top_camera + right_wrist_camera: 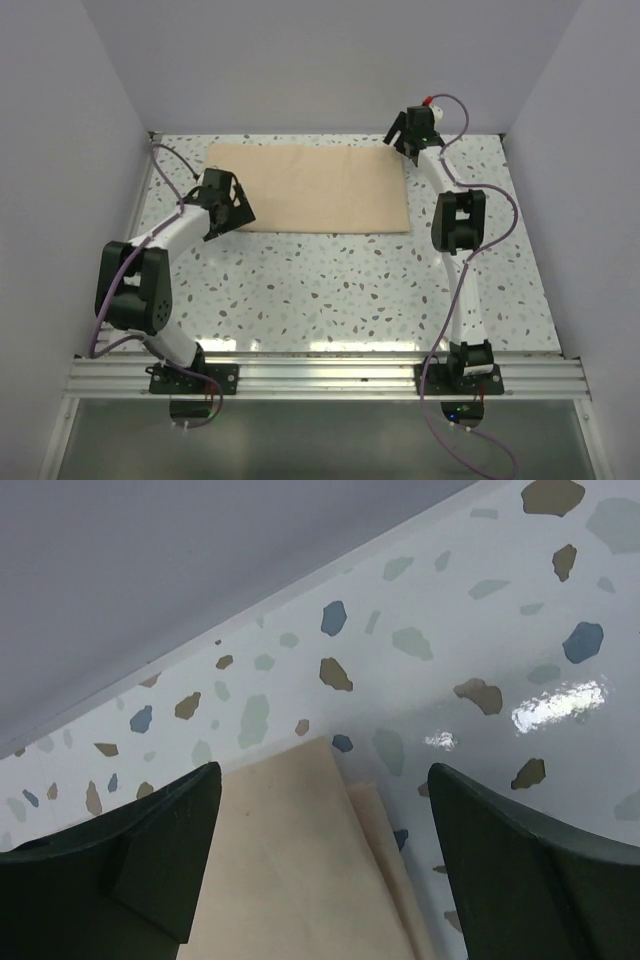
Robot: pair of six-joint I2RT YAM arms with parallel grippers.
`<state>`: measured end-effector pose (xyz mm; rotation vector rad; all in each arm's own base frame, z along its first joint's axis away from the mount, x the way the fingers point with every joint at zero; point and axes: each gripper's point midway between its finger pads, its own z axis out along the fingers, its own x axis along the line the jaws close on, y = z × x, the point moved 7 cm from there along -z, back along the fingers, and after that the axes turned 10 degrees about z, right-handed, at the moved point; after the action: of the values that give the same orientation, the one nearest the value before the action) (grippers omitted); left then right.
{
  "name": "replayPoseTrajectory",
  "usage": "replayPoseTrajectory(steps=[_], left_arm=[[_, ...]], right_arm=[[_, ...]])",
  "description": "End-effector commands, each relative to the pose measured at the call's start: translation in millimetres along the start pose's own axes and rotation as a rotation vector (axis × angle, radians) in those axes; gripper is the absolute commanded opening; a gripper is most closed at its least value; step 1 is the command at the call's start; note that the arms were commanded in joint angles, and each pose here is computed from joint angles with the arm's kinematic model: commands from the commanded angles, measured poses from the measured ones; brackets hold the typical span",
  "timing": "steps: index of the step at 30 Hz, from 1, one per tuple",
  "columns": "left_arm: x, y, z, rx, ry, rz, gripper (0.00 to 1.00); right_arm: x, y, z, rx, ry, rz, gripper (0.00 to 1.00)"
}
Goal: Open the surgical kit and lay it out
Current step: Open the surgical kit at the center of the board.
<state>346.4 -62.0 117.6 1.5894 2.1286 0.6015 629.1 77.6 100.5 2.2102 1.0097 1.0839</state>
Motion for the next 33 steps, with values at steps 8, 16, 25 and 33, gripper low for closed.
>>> replayPoseTrajectory(steps=[8,16,25,33], left_arm=[[19.1,-6.0,-28.4,-0.023,0.051,0.067,0.99],[22.7,-13.5,-27.5,-0.015,0.056,0.081,0.99],[24.7,-12.8,-27.8,-0.025,0.06,0.101,1.0],[26.8,-17.1,-26.7,-0.012,0.066,0.113,0.99]], right_arm=[[36.3,15.3,9.6,-0.104,0.168,0.104,0.74],[37.2,3.5,13.2,-0.098,0.153,0.081,0.63],[19.8,8.6,6.6,-0.132,0.044,-0.015,0.62],[7.9,2.2,11.2,-0.117,0.007,-0.046,0.62]])
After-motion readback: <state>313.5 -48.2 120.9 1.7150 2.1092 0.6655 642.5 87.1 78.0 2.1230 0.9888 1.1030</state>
